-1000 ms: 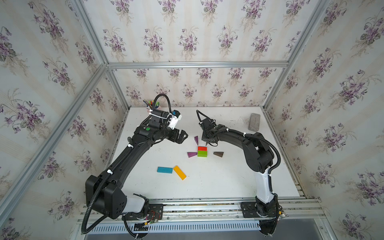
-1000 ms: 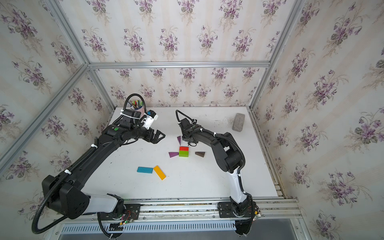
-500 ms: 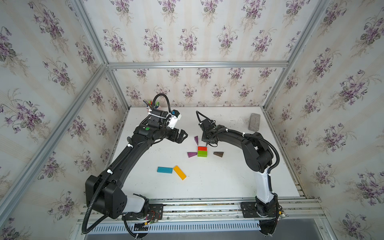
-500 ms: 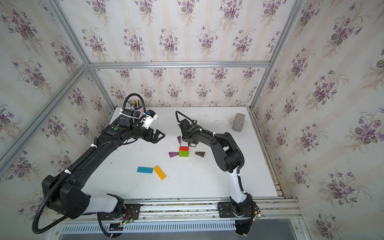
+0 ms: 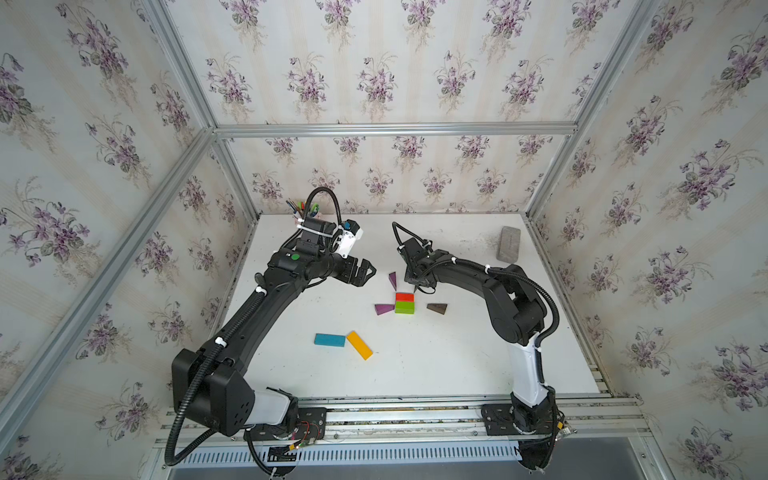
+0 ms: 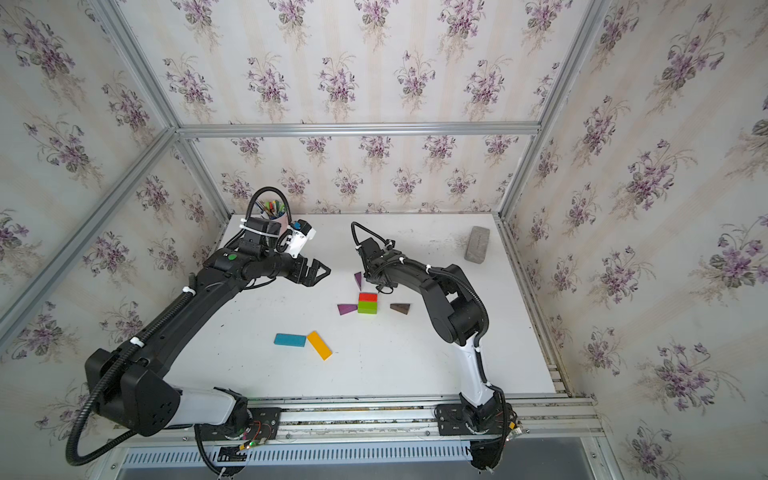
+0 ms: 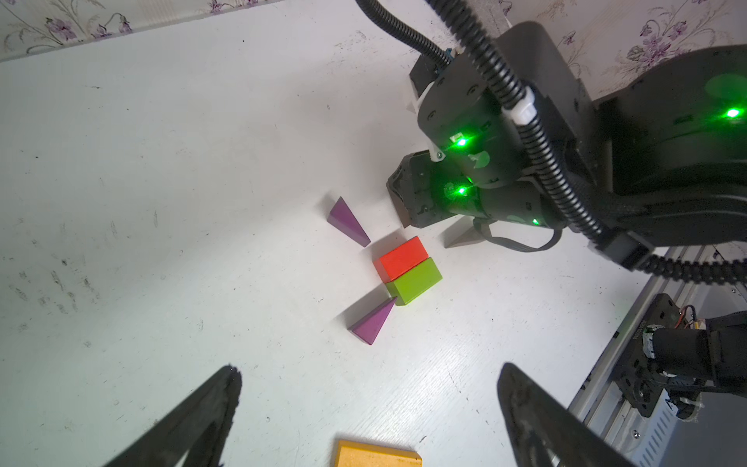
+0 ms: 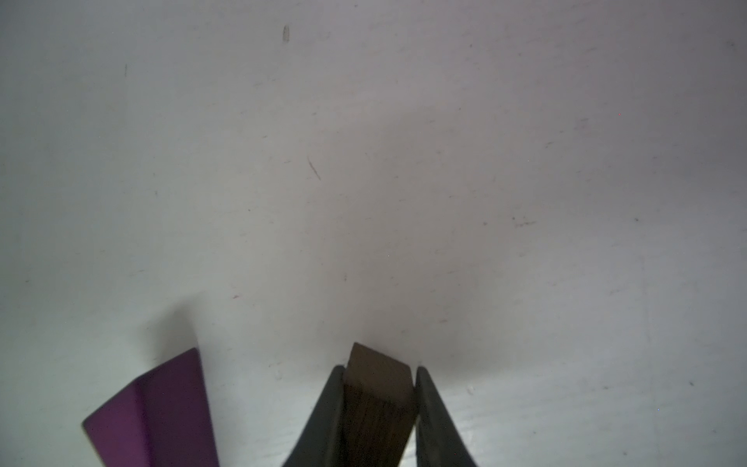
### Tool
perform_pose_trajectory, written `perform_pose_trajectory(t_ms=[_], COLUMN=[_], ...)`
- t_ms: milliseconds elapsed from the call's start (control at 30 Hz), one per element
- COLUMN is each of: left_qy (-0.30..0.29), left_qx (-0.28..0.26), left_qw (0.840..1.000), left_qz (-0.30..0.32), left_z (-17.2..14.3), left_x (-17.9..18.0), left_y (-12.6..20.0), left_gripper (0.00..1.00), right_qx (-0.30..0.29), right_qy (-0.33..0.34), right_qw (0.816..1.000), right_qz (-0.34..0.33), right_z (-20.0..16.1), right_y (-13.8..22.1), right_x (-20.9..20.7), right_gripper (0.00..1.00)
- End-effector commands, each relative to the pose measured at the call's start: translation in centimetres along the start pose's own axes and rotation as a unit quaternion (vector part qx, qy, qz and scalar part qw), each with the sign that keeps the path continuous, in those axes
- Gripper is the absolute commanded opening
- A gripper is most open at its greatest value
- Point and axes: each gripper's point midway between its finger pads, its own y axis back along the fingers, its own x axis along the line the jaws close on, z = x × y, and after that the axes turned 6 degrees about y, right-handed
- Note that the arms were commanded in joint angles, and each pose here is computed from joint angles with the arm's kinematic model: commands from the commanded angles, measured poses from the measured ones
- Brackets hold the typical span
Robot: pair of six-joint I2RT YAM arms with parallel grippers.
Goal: Assemble a small pinwheel with building blocks
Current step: Assemble the building block at the center of the board.
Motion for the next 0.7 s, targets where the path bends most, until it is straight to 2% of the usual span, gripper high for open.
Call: perform_pose_trajectory(t_ms=[0, 667], left_qy=[0.004, 0.007], left_qx=[-0.006, -0.008], left_qw=[1.0, 1.0], left_qz=[-0.008, -0.013], left_z=[0.4, 0.5], left_x=[-0.29, -0.33], left_y=[0.19, 0.19], left_gripper=[1.0, 1.0], right_qx=[0.002, 0.005], right_qy=[-0.01, -0.016], right_qw=[1.0, 1.0], right_qz=[-0.008, 0.003], right_z=[-0.3, -0.6], right_y=[-0.44, -0.8], right_x=[-0.23, 0.6], right_gripper=[0.21, 0.23])
